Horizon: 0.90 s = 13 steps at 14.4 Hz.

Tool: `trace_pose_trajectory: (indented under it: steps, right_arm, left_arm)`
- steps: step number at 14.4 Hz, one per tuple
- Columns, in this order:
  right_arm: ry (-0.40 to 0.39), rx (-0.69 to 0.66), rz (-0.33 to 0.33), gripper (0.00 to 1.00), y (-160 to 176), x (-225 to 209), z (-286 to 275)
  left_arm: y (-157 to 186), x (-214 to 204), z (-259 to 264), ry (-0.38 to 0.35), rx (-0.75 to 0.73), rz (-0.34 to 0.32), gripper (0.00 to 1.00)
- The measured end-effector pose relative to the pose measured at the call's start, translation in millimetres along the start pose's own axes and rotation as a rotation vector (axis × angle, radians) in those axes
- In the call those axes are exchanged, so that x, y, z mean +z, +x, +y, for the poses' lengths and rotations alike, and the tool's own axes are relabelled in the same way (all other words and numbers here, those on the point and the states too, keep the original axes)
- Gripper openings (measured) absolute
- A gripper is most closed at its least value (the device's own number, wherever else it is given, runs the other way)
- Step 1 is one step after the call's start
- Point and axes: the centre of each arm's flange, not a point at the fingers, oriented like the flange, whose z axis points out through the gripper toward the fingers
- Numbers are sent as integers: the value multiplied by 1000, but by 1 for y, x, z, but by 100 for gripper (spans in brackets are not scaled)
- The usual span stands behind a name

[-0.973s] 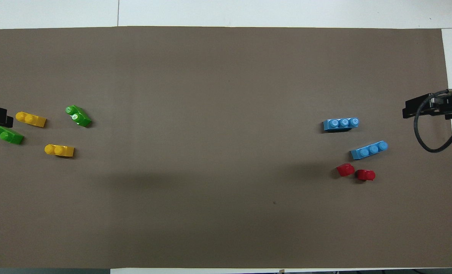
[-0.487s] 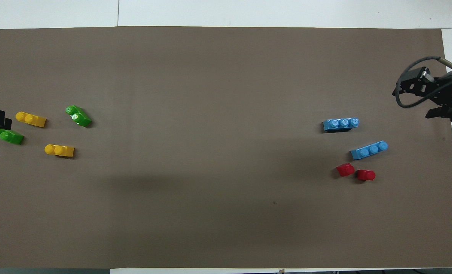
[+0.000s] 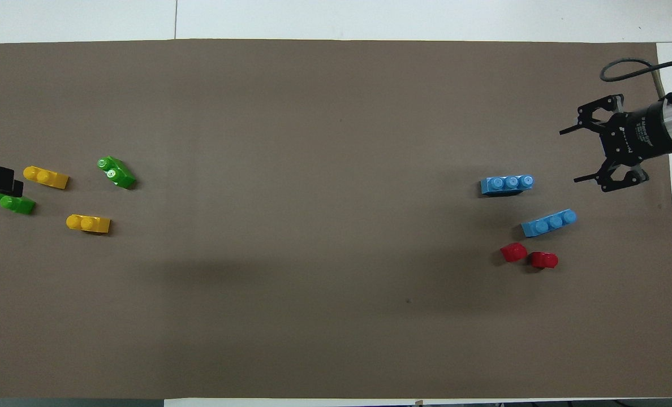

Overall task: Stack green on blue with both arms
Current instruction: 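Reach the left gripper to the green brick while the right gripper reaches the blue brick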

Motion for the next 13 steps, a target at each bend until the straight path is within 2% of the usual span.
trace_pose_trajectory:
  steps: [2,8,11,13]
  right_arm:
    - [-6,83,-27,100,8,19,-3]
    - [-74,161,-47,100,32,69,1]
    - [-70,176,-40,100,44,90,-3]
    - [-59,185,-30,100,50,103,-3]
  left_arm:
    - [-1,2,0,0,-28,1,100]
    - [-16,51,1,-6,-312,-1,100]
    - [-15,76,-1,-8,-421,7,100]
    - [-11,93,-3,-13,-493,38,100]
